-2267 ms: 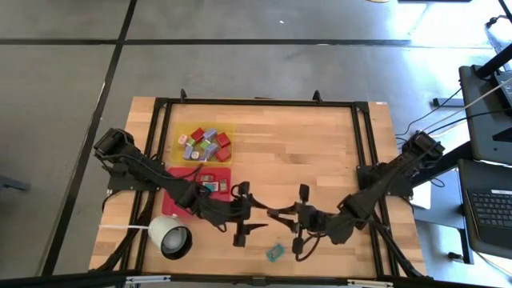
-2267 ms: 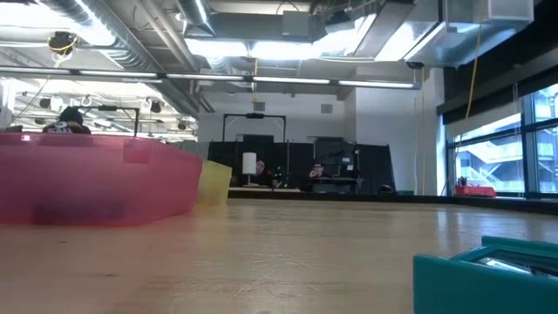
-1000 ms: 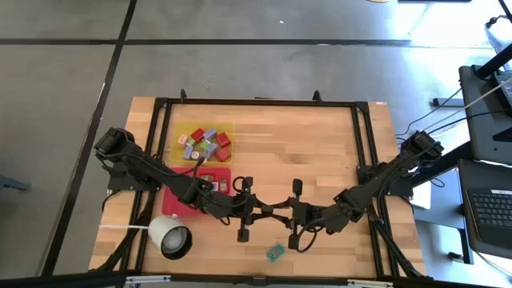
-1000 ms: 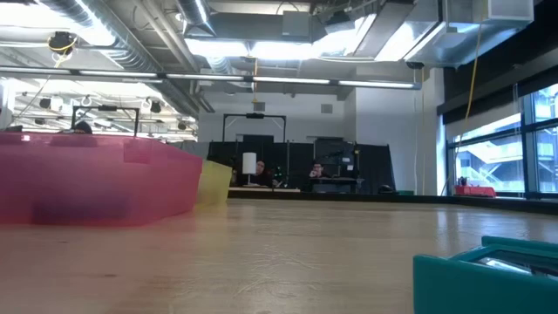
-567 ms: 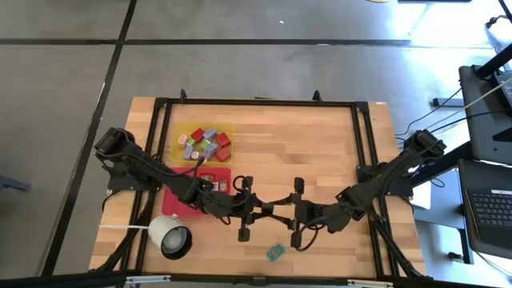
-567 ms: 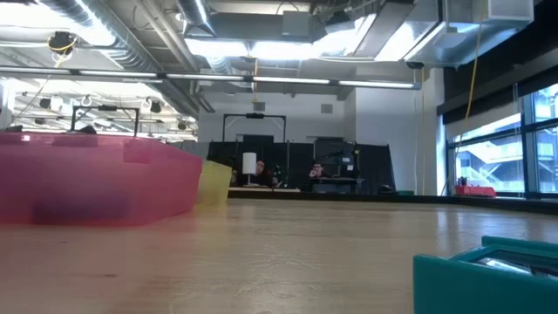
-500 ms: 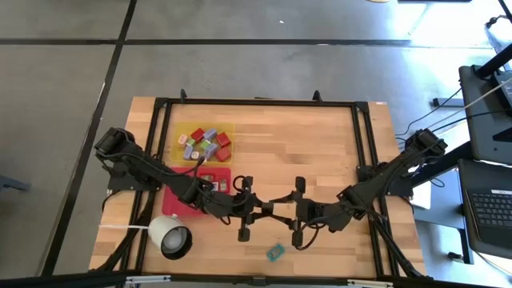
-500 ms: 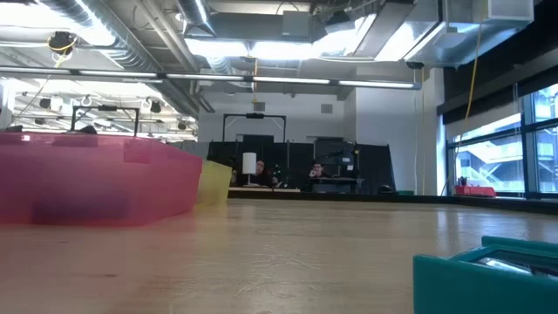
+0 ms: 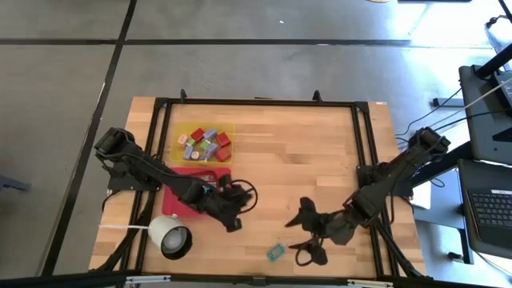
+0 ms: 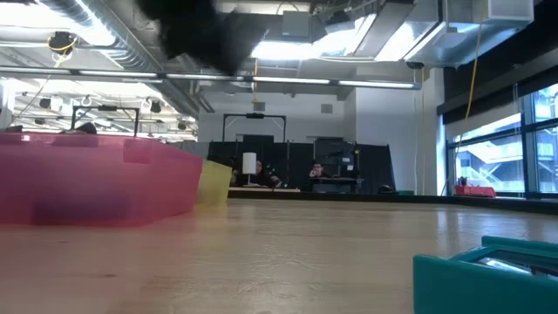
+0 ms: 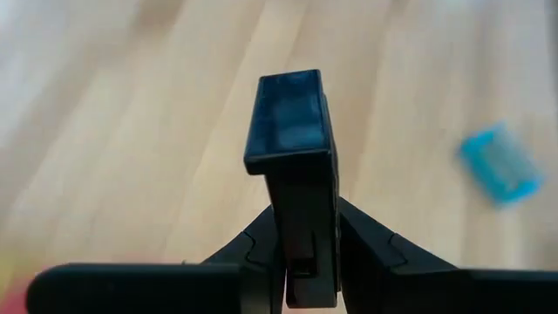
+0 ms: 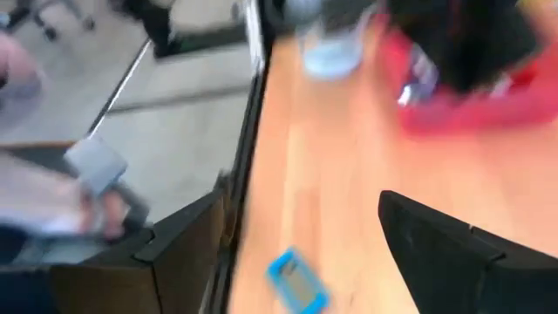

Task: Pick & Place Office items
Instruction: Put the black timer into the red bin, then put the light blue timer into the red bin

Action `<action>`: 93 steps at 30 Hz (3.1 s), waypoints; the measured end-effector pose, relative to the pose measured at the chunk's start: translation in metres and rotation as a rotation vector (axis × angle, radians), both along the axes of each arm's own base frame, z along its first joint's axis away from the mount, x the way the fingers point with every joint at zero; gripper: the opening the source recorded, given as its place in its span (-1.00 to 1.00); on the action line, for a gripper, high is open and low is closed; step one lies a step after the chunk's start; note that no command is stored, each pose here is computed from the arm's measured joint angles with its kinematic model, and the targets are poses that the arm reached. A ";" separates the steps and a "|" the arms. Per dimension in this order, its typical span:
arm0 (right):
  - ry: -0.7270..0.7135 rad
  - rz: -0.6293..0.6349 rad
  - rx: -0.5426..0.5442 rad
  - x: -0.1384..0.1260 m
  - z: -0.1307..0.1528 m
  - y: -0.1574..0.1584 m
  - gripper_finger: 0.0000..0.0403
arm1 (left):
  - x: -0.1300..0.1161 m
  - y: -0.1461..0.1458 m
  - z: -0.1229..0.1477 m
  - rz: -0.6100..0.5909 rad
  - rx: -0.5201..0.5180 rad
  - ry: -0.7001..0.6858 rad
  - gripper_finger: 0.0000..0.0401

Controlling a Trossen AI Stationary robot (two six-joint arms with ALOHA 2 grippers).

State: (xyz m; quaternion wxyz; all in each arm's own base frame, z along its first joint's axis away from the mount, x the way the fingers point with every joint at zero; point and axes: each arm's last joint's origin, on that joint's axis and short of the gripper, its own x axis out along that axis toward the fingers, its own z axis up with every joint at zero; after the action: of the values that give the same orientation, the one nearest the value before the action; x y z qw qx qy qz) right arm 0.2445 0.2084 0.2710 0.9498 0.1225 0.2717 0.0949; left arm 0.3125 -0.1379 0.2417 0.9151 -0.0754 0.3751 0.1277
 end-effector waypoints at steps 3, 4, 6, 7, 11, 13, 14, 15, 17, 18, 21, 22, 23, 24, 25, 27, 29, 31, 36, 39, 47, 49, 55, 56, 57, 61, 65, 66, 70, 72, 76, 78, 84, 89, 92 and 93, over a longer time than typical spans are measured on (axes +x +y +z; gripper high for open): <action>0.053 0.009 0.018 -0.002 -0.009 0.007 0.51 | -0.015 0.005 -0.011 0.046 -0.034 0.192 -0.65; 0.060 0.010 0.012 -0.002 -0.012 0.009 0.50 | -0.021 0.007 -0.014 0.068 -0.038 0.258 -0.65; 0.075 0.014 -0.002 -0.001 -0.018 0.012 0.48 | -0.030 0.012 -0.019 0.135 -0.045 0.346 -0.65; 0.082 0.015 -0.009 0.000 -0.021 0.013 0.47 | -0.034 0.013 -0.021 0.172 -0.048 0.380 -0.65; 0.109 0.015 -0.036 0.003 -0.033 0.017 0.43 | -0.045 0.018 -0.029 0.259 -0.067 0.469 -0.65; 0.123 0.010 -0.050 0.006 -0.039 0.018 0.42 | -0.049 0.021 -0.038 0.265 -0.083 0.513 -0.65; 0.130 0.009 -0.057 0.007 -0.042 0.019 0.41 | -0.051 0.023 -0.042 0.267 -0.091 0.534 -0.65; 0.137 0.008 -0.063 0.008 -0.045 0.020 0.41 | -0.053 0.024 -0.045 0.271 -0.097 0.552 -0.65; 0.145 0.008 -0.072 0.009 -0.049 0.021 0.41 | -0.055 0.029 -0.051 0.303 -0.102 0.567 -0.65; 0.148 0.008 -0.074 0.009 -0.050 0.021 0.41 | -0.056 0.031 -0.054 0.319 -0.107 0.574 -0.65; 0.148 0.009 -0.077 0.010 -0.051 0.021 0.41 | -0.057 0.036 -0.059 0.337 -0.126 0.598 -0.65; 0.148 0.009 -0.077 0.010 -0.051 0.021 0.41 | -0.058 0.038 -0.060 0.341 -0.131 0.606 -0.65; 0.148 0.009 -0.077 0.010 -0.051 0.021 0.41 | -0.058 0.039 -0.060 0.344 -0.133 0.607 -0.65; 0.148 0.009 -0.077 0.010 -0.051 0.021 0.41 | -0.057 0.040 -0.060 0.347 -0.133 0.604 -0.65; 0.148 0.009 -0.077 0.010 -0.051 0.021 0.41 | -0.057 0.040 -0.060 0.349 -0.129 0.600 -0.65; 0.152 0.009 -0.081 0.010 -0.053 0.022 0.41 | -0.057 0.040 -0.060 0.352 -0.117 0.593 -0.63; 0.162 0.013 -0.097 0.011 -0.057 0.022 0.41 | -0.057 0.040 -0.060 0.353 -0.114 0.591 -0.60; 0.172 0.022 -0.119 0.013 -0.063 0.024 0.41 | -0.057 0.040 -0.060 0.353 -0.115 0.589 -0.56; 0.206 0.071 -0.171 0.016 -0.080 0.029 0.41 | -0.056 0.040 -0.060 0.353 -0.114 0.589 -0.45; 0.208 0.137 -0.158 0.019 -0.087 0.034 0.41 | -0.057 0.040 -0.060 0.353 -0.114 0.589 -0.38; 0.212 0.263 -0.211 0.025 -0.107 0.042 0.41 | -0.057 0.040 -0.060 0.351 -0.117 0.591 -0.22; 0.209 0.302 -0.256 0.026 -0.112 0.043 0.41 | -0.057 0.040 -0.060 0.347 -0.133 0.601 -0.19; 0.211 0.336 -0.321 0.035 -0.124 0.037 0.41 | -0.057 0.040 -0.060 0.344 -0.143 0.615 -0.16; 0.213 0.333 -0.329 0.037 -0.125 0.034 0.41 | -0.058 0.040 -0.060 0.344 -0.142 0.616 -0.17; 0.214 0.328 -0.330 0.040 -0.126 0.032 0.41 | -0.057 0.040 -0.060 0.344 -0.142 0.616 -0.17; 0.231 0.309 -0.322 0.049 -0.132 0.022 0.41 | -0.055 0.039 -0.053 0.345 -0.141 0.617 -0.20; 0.271 0.363 -0.266 0.055 -0.142 0.019 0.40 | -0.051 0.037 -0.042 0.332 -0.146 0.602 -0.22; 0.280 0.375 -0.259 0.055 -0.145 0.020 0.40 | -0.049 0.036 -0.040 0.318 -0.145 0.597 -0.22; 0.279 0.401 -0.269 0.056 -0.151 0.021 0.35 | -0.044 0.032 -0.030 0.280 -0.135 0.562 -0.22; 0.290 0.400 -0.276 0.056 -0.156 0.021 0.33 | -0.041 0.031 -0.025 0.280 -0.133 0.538 -0.22; 0.298 0.384 -0.301 0.057 -0.163 0.021 0.25 | -0.037 0.029 -0.017 0.259 -0.136 0.511 -0.22; 0.298 0.383 -0.302 0.058 -0.164 0.021 0.20 | -0.035 0.029 -0.013 0.242 -0.136 0.501 -0.22; 0.298 0.385 -0.305 0.058 -0.163 0.021 -0.06 | -0.028 0.026 0.002 0.190 -0.139 0.462 -0.22; 0.321 0.344 -0.272 0.057 -0.162 0.020 -0.24 | -0.021 0.024 0.019 0.203 -0.130 0.383 -0.24; 0.362 0.261 -0.248 0.054 -0.157 0.017 -0.24 | -0.018 0.022 0.029 0.222 -0.084 0.310 -0.26; 0.376 0.241 -0.254 0.051 -0.153 0.015 -0.24 | -0.017 0.021 0.031 0.231 -0.065 0.282 -0.26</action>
State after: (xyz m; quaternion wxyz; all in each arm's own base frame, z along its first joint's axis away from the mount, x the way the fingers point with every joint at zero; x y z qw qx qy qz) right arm 0.2959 0.2230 0.1176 0.8721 -0.0155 0.4660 0.1482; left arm 0.2956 -0.1165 0.2728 0.8296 -0.1285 0.4926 0.2291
